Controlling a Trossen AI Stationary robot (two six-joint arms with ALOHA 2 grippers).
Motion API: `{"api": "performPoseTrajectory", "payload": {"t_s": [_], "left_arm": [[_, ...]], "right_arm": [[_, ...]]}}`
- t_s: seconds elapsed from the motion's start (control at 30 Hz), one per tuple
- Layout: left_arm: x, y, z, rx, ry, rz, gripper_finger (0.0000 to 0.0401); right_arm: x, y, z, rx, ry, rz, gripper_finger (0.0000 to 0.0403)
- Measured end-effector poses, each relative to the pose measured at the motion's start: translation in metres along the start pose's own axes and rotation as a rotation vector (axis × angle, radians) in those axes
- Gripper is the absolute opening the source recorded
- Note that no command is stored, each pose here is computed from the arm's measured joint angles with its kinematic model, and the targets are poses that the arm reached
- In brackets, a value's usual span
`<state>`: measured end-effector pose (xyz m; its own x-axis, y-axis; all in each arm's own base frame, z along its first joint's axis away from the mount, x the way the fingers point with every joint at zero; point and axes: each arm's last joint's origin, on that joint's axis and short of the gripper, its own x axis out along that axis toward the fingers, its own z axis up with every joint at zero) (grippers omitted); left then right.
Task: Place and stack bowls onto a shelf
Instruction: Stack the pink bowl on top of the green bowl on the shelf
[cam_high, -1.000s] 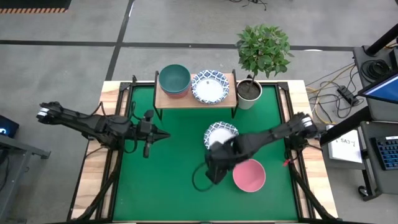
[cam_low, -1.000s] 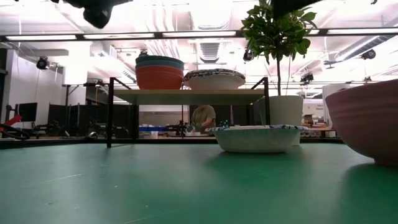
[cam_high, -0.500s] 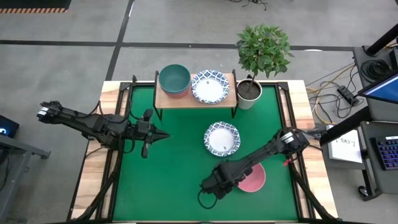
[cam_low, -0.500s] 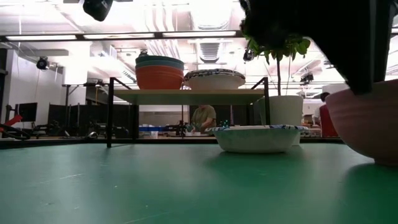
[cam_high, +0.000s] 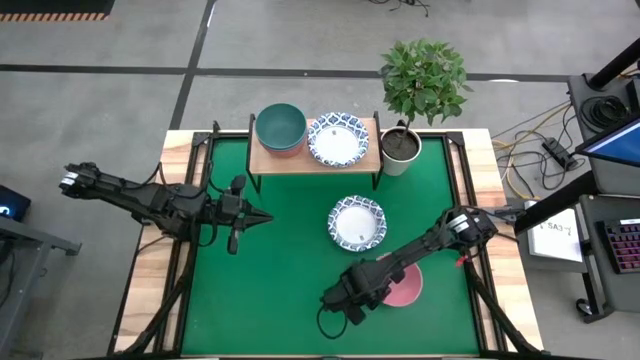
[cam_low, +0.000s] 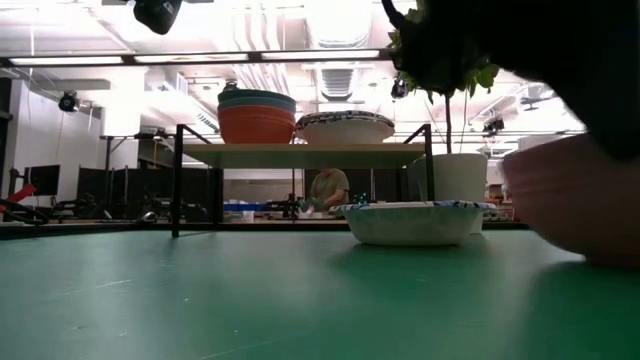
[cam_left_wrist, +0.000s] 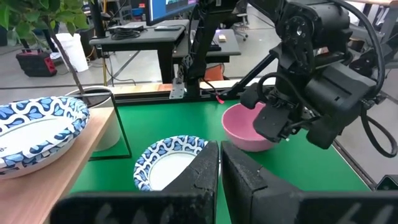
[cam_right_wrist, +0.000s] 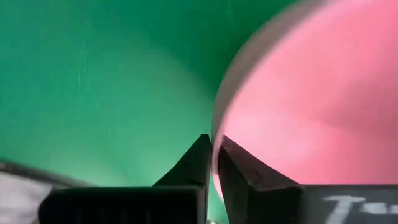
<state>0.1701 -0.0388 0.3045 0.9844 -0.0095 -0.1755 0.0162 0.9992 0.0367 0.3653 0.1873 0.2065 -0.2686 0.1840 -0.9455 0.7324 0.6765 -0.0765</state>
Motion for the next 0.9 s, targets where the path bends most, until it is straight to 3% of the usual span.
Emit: {"api": "performPoseTrajectory", "payload": {"t_s": [0.17,0.37,0.53,0.63,0.73,0.9], "left_arm": [[0.000,0.000,0.000,0.000,0.000,0.000,0.0000],[0.000,0.000,0.000,0.000,0.000,0.000,0.0000],[0.000,0.000,0.000,0.000,0.001,0.000,0.0000],[0.000,0.000,0.000,0.000,0.001,0.000,0.0000],[0.000,0.000,0.000,0.000,0.001,0.000,0.0000],[0.000,0.000,0.000,-0.007,0.000,-0.002,0.0000]], "right_arm": [[-0.008,0.004,-0.009,-0.111,0.086,0.064,0.0011],[-0.051,0.015,-0.024,-0.298,0.010,0.225,0.0010],[-0.093,0.022,-0.039,-0.529,-0.167,0.371,0.0009],[-0.117,0.020,-0.044,-0.647,-0.337,0.402,0.0009],[-0.133,0.012,-0.039,-0.732,-0.534,0.371,0.0009],[-0.157,-0.008,-0.017,-0.814,-0.772,0.219,0.0009]]}}
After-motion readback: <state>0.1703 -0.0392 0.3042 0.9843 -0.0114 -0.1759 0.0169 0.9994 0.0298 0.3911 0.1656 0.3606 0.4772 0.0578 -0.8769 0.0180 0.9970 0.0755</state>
